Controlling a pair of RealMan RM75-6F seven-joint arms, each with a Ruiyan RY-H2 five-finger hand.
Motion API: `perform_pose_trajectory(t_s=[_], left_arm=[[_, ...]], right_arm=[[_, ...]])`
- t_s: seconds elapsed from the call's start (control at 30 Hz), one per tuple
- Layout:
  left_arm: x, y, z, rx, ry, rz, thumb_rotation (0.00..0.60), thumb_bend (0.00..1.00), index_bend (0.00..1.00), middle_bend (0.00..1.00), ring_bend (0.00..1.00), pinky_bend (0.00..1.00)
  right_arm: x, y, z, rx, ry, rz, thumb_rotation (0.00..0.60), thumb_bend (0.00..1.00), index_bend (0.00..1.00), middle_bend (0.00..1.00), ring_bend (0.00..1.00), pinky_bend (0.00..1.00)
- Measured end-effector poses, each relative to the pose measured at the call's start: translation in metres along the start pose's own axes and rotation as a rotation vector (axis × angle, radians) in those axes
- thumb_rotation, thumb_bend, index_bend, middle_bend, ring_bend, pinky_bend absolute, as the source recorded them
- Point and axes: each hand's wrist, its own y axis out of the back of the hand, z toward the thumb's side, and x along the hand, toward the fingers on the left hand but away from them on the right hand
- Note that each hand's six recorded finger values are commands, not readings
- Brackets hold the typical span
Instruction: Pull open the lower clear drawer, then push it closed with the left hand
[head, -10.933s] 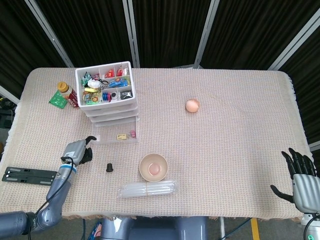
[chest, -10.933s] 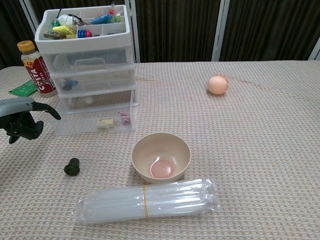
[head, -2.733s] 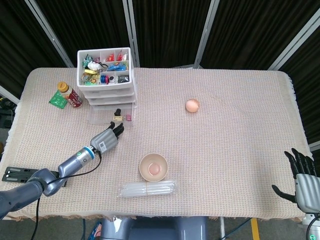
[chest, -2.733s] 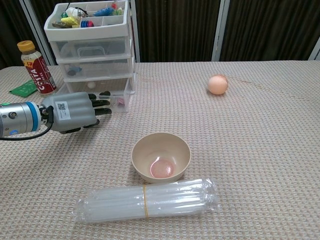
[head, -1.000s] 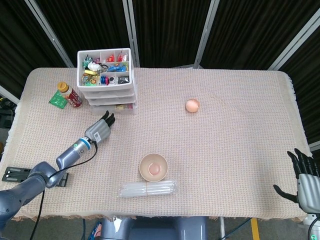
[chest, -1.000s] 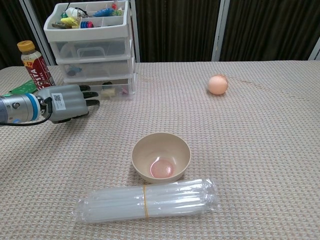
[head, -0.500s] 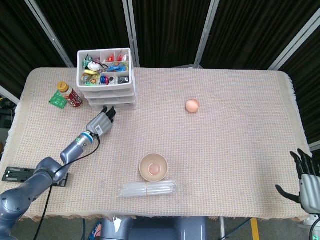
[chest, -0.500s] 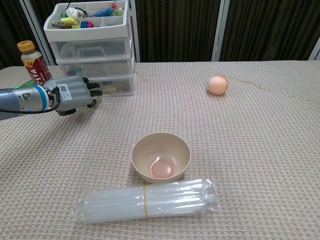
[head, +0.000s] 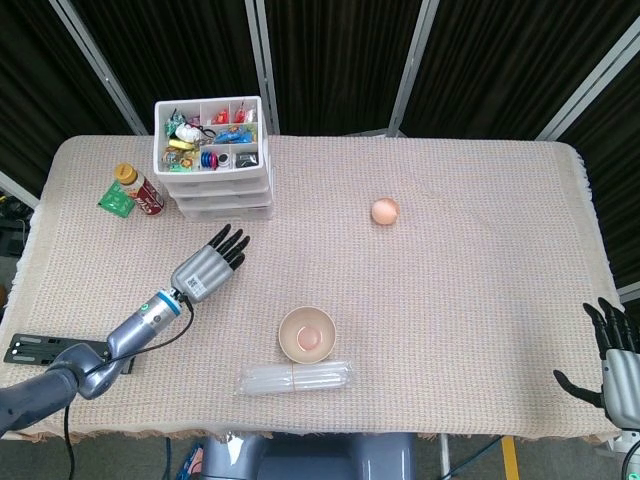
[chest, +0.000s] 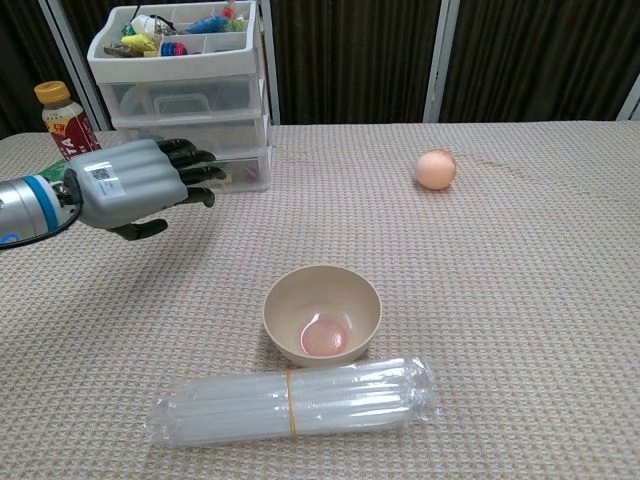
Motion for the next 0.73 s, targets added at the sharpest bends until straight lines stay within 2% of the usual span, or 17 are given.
perform_pose_trajectory(t_s=[0.1, 0.2, 0.37, 0.5, 0.63, 0.73], left_arm=[[-0.024, 0.017, 0.0, -0.119, 0.067, 0.054, 0.6, 0.14, 0.15, 0.0, 0.0, 0.0], [-0.053, 0.033, -0.005, -0.247, 0.15, 0.091, 0.6, 0.05, 0.07, 0.0, 0.0, 0.0], [-0.113, 0.052, -0.025, -0.417, 0.305, 0.107, 0.6, 0.03, 0.01, 0.0, 0.0, 0.0], [-0.166, 0.053, -0.044, -0.484, 0.441, 0.091, 0.6, 0.02, 0.0, 0.0, 0.0, 0.0], [-0.207, 0.042, -0.044, -0.592, 0.523, 0.019, 0.6, 0.02, 0.0, 0.0, 0.0, 0.0], [-0.227, 0.033, -0.043, -0.593, 0.553, -0.038, 0.6, 0.02, 0.0, 0.0, 0.0, 0.0]], right_arm=[[0.0, 0.001, 0.002, 0.0, 0.007, -0.007, 0.6, 0.08, 0.09, 0.0, 0.0, 0.0], [0.001, 0.0, 0.002, 0.002, 0.01, -0.008, 0.6, 0.08, 0.09, 0.0, 0.0, 0.0], [0.001, 0.0, 0.004, 0.006, 0.023, -0.006, 0.6, 0.08, 0.09, 0.0, 0.0, 0.0], [0.001, -0.001, 0.005, 0.02, 0.038, -0.005, 0.6, 0.08, 0.08, 0.0, 0.0, 0.0], [0.001, -0.002, 0.007, 0.039, 0.057, -0.003, 0.6, 0.08, 0.08, 0.0, 0.0, 0.0], [0.001, -0.003, 0.009, 0.049, 0.068, -0.003, 0.6, 0.08, 0.08, 0.0, 0.0, 0.0]])
